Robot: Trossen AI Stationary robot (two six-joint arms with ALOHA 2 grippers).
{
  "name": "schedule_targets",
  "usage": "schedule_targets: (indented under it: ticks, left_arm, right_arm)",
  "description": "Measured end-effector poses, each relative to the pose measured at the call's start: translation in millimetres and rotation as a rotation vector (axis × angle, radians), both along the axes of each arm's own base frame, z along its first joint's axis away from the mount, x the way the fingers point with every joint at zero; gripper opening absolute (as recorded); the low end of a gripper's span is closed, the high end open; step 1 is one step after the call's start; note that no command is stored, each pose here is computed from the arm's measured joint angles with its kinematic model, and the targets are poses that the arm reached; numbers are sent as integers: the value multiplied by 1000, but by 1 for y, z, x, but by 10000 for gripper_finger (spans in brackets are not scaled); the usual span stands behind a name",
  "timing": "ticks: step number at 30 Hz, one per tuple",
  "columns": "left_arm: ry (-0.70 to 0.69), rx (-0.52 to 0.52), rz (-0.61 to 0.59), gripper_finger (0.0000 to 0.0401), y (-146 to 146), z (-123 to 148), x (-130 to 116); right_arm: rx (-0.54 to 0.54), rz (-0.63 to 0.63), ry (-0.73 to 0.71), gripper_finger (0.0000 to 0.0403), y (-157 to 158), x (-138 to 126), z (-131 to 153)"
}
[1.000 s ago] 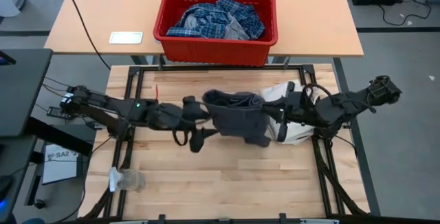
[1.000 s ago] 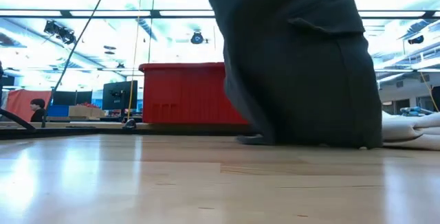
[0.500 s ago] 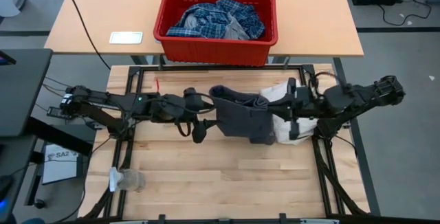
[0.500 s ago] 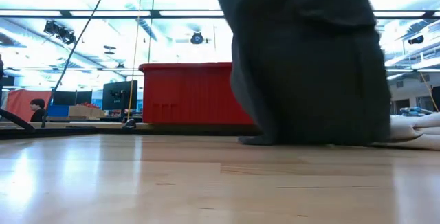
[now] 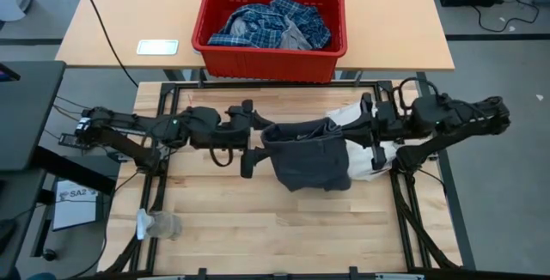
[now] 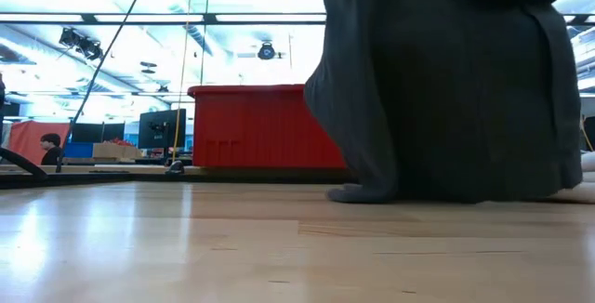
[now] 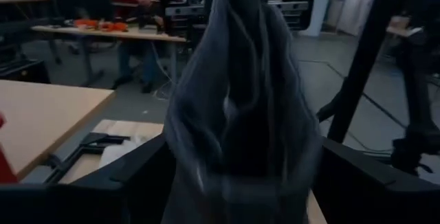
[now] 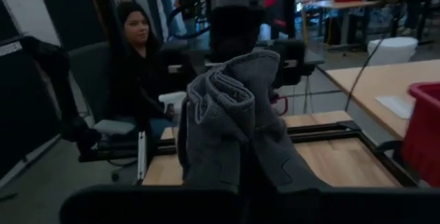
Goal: Fold Laundry from Bin
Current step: Fold the black shorts
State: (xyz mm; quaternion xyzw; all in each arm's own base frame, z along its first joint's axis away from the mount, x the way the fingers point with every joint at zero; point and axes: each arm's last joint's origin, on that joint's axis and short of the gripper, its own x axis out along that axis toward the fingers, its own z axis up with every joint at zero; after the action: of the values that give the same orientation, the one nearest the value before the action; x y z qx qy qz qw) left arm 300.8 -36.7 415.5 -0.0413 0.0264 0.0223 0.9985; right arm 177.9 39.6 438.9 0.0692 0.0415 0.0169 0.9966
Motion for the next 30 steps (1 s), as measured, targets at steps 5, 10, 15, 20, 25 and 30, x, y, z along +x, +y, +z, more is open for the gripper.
schedule_targets:
  ticks: [5,10,15,20,25,30]
  left_arm:
    - [11,-24,-12,267,4,-4,5]
    - [17,-20,-25,197,2,-4,4]
    - [58,-14,3,139,10,-8,4]
    - [145,81,101,38,43,-8,-8]
    - [4,123,145,16,66,47,-36]
    - [160,184,114,11,55,58,-51]
  right_arm:
    - [21,-21,22,12,-2,12,-5]
    - [40,-40,-27,12,-5,15,0]
    - [38,-71,-4,12,-14,17,-3]
    - [-53,-206,61,12,-31,30,-12]
    - [-198,-336,-65,12,-45,37,1]
    - [-322,-291,-14,10,-41,45,-6]
